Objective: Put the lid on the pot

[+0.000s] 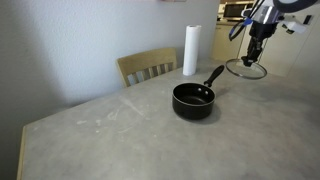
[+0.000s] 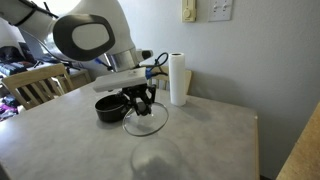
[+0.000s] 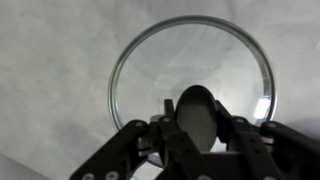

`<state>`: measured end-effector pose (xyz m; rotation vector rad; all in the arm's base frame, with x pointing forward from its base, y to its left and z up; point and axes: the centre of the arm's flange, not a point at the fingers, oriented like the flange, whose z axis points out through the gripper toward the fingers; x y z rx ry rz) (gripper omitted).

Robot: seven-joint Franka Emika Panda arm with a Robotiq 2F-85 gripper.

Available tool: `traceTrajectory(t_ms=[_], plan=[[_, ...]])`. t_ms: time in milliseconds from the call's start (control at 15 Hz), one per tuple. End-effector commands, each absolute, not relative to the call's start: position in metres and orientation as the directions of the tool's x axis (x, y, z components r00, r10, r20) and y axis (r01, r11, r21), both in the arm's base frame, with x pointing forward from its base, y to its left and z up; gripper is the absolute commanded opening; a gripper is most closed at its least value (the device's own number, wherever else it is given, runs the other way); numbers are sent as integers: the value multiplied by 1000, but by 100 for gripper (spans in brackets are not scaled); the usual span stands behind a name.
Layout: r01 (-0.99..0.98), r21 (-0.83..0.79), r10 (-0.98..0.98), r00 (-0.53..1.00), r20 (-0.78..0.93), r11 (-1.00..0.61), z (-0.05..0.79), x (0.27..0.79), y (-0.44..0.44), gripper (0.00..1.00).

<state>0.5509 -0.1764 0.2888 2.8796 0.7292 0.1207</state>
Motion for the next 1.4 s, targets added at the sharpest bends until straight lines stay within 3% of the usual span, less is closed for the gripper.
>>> traceTrajectory(t_ms=[0, 733, 1333], plan=[[477, 224, 500, 864, 61, -850, 328, 548, -156, 15], [578, 232, 607, 792, 71, -782, 342, 590, -25, 15], [701, 193, 716, 699, 9, -687, 341, 584, 110, 15]])
